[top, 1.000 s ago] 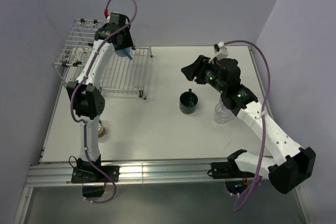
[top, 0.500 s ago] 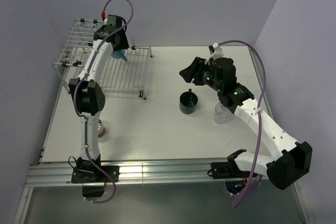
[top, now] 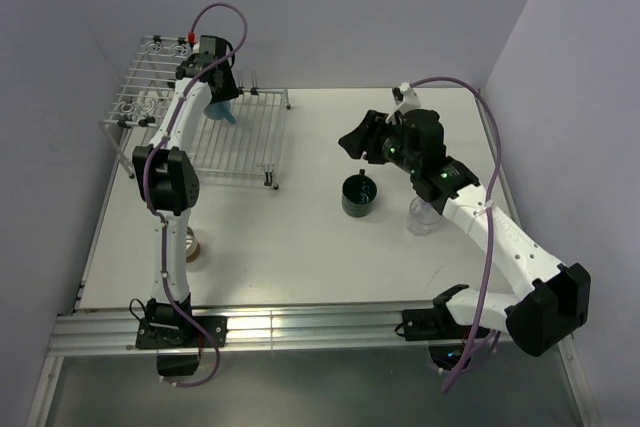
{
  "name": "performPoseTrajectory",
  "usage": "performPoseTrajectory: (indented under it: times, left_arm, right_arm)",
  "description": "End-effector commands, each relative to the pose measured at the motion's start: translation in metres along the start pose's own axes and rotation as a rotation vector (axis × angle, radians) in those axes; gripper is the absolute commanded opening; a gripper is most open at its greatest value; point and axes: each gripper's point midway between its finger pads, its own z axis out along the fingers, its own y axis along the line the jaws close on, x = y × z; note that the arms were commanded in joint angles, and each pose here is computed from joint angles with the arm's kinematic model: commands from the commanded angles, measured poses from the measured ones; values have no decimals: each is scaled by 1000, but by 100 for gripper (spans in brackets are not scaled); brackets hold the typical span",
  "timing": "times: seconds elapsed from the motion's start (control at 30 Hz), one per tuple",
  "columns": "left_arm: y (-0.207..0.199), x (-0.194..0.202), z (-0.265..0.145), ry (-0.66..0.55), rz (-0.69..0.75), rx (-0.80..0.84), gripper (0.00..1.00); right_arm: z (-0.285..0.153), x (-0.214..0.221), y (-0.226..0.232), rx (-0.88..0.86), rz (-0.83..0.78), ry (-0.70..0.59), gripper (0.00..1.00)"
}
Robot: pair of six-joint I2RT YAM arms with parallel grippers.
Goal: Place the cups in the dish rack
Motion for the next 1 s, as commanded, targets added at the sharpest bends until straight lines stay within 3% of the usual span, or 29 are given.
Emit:
performPoseTrajectory:
  times: [0.0, 0.23, 0.63, 0.67, 0.73, 0.87, 0.97]
  left_arm:
    - [-4, -41, -11, -128, -26, 28, 0]
    - [-2, -34, 2, -113, -26, 20, 0]
    - [-1, -30, 10, -112, -28, 9, 14]
    - [0, -28, 12, -109, -26, 3, 24]
    - [0, -29, 11, -115, -30, 5, 32]
    - [0, -24, 13, -103, -24, 7, 59]
    - [-2, -20, 16, -94, -17, 13, 70]
  right_arm:
    - [0, -21, 22, -54, -25, -48, 62]
    - [5, -16, 22, -50, -24, -35, 62]
    - [11, -13, 21, -42, -28, -26, 62]
    - [11, -14, 21, -43, -28, -27, 62]
    - [12, -12, 21, -42, -28, -24, 62]
    - [14, -9, 21, -45, -30, -17, 62]
    - [14, -8, 21, -45, -29, -15, 62]
